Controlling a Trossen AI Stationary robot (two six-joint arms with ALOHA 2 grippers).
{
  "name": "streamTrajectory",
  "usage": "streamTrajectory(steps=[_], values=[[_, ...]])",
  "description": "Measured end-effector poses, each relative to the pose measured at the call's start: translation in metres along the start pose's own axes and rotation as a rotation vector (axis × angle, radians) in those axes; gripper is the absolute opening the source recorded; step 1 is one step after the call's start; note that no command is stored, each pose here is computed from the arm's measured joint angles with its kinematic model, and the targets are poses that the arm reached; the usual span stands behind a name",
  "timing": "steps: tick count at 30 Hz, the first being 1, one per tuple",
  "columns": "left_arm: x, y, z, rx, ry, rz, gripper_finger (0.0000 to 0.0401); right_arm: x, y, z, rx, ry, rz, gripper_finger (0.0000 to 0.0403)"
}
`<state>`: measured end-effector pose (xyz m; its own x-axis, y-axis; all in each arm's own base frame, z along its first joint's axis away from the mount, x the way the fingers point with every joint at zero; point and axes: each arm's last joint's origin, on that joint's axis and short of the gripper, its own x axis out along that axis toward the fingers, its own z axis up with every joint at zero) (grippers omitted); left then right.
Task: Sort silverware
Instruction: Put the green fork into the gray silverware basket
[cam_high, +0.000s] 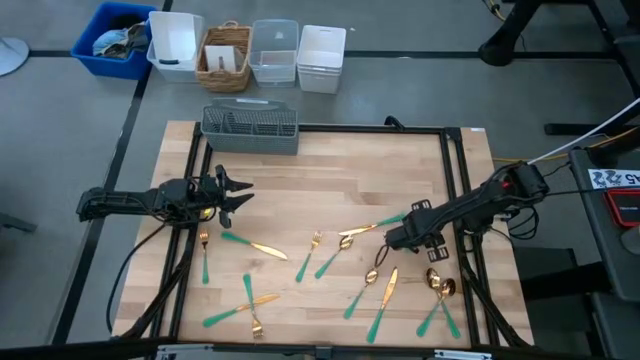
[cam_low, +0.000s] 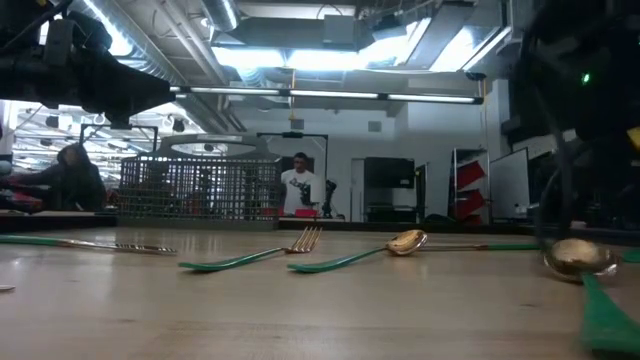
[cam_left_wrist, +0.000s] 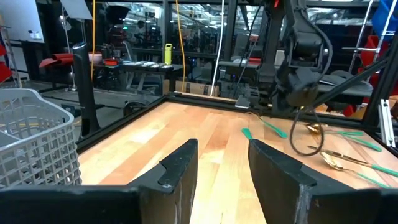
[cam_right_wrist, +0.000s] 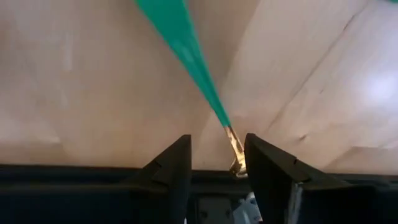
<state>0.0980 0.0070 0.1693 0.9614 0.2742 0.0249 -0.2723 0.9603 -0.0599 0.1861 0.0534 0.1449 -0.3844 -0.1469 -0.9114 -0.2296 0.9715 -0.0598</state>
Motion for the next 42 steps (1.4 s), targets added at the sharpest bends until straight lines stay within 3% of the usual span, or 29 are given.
streamTrajectory(steps=[8,14,34,42], values=[[0.000,0.000,0.000,0.000,0.000,0.000,0.0134,0.004,-0.025,0.005,0.060,-0.051,0.036,0.0147],[0.000,0.000,0.000,0.000,0.000,0.000,0.0134,0.005,-0.036,0.004,0.091,-0.052,0.131,0.0147],[0.000,0.000,0.000,0.000,0.000,0.000,0.0134,0.005,-0.035,0.004,0.082,-0.054,0.163,0.0147],[0.000,0.000,0.000,0.008,0.000,0.000,0.0134,0.023,-0.031,-0.003,0.204,-0.001,0.191,0.0147]])
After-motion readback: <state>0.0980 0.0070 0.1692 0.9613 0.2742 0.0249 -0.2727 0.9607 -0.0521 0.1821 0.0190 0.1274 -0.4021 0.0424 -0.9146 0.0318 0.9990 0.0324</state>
